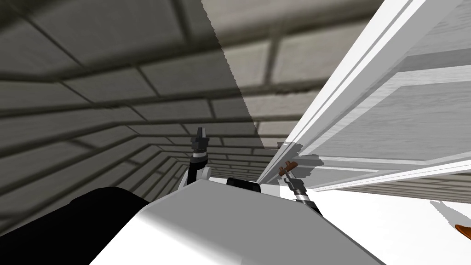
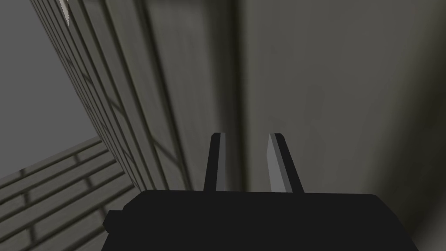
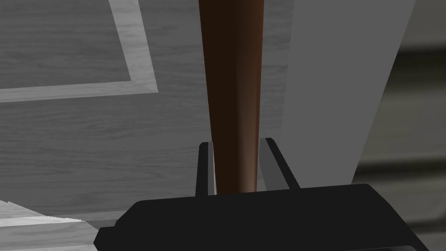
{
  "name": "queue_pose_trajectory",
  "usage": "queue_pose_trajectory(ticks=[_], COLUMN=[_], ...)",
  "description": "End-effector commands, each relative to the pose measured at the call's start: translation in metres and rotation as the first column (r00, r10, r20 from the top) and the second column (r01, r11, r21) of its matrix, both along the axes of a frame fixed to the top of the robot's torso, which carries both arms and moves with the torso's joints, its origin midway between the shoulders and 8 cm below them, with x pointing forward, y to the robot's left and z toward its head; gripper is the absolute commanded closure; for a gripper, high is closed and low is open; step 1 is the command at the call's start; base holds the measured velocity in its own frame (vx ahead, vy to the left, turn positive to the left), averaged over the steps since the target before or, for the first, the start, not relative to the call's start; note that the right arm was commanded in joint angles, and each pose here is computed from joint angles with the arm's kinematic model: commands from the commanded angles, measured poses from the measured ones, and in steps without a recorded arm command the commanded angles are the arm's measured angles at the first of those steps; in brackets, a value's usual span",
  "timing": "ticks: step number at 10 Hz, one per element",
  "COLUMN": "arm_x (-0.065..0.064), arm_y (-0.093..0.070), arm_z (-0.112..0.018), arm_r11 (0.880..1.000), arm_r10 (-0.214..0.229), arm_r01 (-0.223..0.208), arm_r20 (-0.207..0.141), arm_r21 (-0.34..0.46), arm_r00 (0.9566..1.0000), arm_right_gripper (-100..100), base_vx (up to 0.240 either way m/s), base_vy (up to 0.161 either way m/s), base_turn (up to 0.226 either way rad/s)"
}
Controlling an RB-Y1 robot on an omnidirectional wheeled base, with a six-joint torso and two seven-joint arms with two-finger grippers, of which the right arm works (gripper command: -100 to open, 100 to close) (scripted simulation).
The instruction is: Pull the door open
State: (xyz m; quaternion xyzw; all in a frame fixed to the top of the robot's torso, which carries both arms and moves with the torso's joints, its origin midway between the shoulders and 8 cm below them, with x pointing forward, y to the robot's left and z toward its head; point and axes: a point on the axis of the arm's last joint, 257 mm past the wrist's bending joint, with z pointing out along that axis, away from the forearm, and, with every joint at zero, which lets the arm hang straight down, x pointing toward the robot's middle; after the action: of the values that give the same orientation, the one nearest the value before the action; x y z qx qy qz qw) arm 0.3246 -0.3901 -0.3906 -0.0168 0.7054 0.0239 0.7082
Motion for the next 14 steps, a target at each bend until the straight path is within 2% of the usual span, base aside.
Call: queue_pose_trajectory(ticks=[1, 2, 5, 8, 12, 13, 14], arm_x=[0.0, 0.001, 0.003, 0.006, 0.01, 0.01, 0.012], arm_y=[0.002, -0.001, -0.003, -0.005, -0.009, -0.009, -0.01], arm_z=[-0.001, 0.001, 0.003, 0.005, 0.009, 0.009, 0.01], arm_r11=[1.0, 0.999, 0.994, 0.981, 0.943, 0.94, 0.924], arm_r10=[0.003, -0.007, -0.017, -0.029, -0.05, -0.05, -0.056], arm_r01=[-0.003, 0.007, 0.016, 0.026, 0.041, 0.041, 0.044], arm_r20=[0.0, 0.003, 0.006, 0.011, 0.018, 0.018, 0.02], arm_r21=[0.003, 0.047, 0.112, 0.195, 0.331, 0.338, 0.379], arm_r00=[1.0, 1.0, 0.9998, 0.9995, 0.9986, 0.9986, 0.9982], arm_right_gripper=[100, 100, 100, 100, 100, 100, 100], base_vx=[0.0, -0.027, -0.036, -0.039, -0.052, -0.035, -0.032], base_vy=[0.0, -0.015, -0.02, -0.02, -0.027, -0.017, -0.017], base_turn=[0.0, 0.066, 0.056, 0.067, 0.086, 0.029, 0.095])
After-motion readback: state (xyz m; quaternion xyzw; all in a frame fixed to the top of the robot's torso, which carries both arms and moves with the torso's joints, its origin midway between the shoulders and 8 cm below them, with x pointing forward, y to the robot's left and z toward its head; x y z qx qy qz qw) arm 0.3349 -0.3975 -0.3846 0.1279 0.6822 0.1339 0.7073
